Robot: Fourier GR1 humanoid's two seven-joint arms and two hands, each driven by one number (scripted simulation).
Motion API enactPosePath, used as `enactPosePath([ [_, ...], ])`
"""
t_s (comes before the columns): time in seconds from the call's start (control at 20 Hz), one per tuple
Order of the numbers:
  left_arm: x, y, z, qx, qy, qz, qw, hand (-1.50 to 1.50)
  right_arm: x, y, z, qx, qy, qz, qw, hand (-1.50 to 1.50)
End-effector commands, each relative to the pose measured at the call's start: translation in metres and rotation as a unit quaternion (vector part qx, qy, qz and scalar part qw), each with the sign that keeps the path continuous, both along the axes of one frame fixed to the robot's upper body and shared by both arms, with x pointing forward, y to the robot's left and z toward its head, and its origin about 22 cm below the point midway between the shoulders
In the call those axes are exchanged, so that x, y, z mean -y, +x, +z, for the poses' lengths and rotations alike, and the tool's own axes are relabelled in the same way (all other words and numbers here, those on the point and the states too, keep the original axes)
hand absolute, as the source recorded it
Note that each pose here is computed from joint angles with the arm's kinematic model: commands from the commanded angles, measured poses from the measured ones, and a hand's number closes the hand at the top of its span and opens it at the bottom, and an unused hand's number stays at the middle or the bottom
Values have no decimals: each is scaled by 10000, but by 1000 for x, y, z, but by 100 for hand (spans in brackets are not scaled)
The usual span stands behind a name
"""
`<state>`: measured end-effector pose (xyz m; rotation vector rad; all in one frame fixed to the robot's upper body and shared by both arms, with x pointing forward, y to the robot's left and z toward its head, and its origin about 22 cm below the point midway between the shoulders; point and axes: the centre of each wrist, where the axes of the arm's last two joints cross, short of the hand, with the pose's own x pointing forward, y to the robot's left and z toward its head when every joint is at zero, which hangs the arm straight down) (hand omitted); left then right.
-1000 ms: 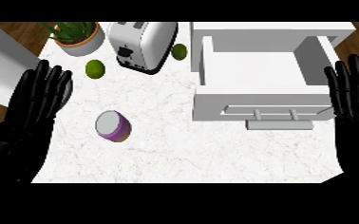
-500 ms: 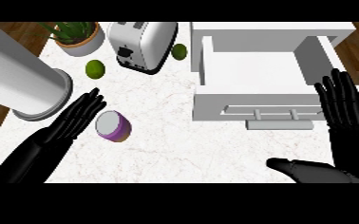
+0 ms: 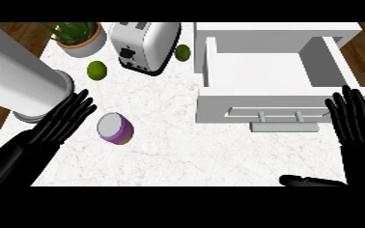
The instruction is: Pick up the can, place it into the drawer and close the drawer
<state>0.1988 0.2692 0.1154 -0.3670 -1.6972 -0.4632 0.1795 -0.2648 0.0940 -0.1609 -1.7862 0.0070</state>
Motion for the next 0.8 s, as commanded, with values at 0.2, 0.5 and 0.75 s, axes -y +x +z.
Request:
enactPosePath([
  [0.2,-20,13,8,-281,1,247,9993,-150,9,-21,-23,14,54,41,10000,-150],
  [0.5,8,12,-18,-250,49,285,9993,-150,27,-23,-5,-28,14,-38,10000,-150],
  [0.75,7,23,-53,-323,84,253,9991,-150,20,-23,-23,-23,-22,6,10000,-150],
])
